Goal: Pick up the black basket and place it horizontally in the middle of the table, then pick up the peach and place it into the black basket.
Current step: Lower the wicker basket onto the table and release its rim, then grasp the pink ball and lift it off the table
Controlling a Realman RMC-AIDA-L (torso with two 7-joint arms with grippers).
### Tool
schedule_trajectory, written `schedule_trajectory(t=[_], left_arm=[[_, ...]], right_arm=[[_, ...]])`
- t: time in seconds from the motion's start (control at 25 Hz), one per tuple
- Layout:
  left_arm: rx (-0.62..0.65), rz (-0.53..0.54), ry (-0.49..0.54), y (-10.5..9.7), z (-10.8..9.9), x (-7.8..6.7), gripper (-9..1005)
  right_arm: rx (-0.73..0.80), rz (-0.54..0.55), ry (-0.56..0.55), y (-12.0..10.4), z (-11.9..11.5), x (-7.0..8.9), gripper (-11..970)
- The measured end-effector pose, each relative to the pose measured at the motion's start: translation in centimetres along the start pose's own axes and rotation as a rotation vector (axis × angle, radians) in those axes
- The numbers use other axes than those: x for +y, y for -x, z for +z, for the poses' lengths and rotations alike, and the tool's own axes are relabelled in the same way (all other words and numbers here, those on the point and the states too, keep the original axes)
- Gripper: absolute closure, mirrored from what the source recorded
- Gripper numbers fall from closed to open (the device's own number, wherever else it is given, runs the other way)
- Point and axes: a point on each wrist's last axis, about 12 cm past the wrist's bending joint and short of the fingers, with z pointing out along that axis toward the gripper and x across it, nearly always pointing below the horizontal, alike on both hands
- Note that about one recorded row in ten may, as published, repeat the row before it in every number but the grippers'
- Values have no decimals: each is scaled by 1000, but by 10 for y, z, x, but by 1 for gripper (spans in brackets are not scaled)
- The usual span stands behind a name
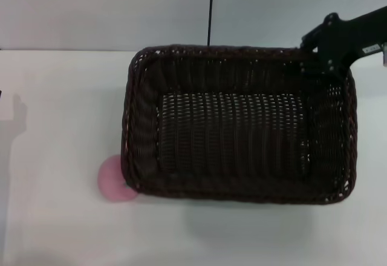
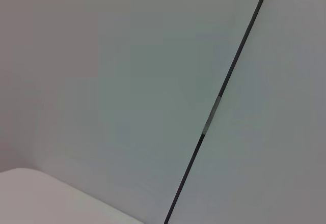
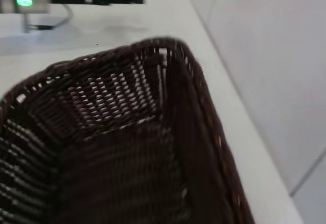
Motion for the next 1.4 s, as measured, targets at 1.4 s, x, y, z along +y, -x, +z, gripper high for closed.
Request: schedule_trajectory(t=[1.4], left_arm=[[489,190,-936,53,-17,13,355]], right_arm=[[-750,750,-1231,-203,-58,130,454]])
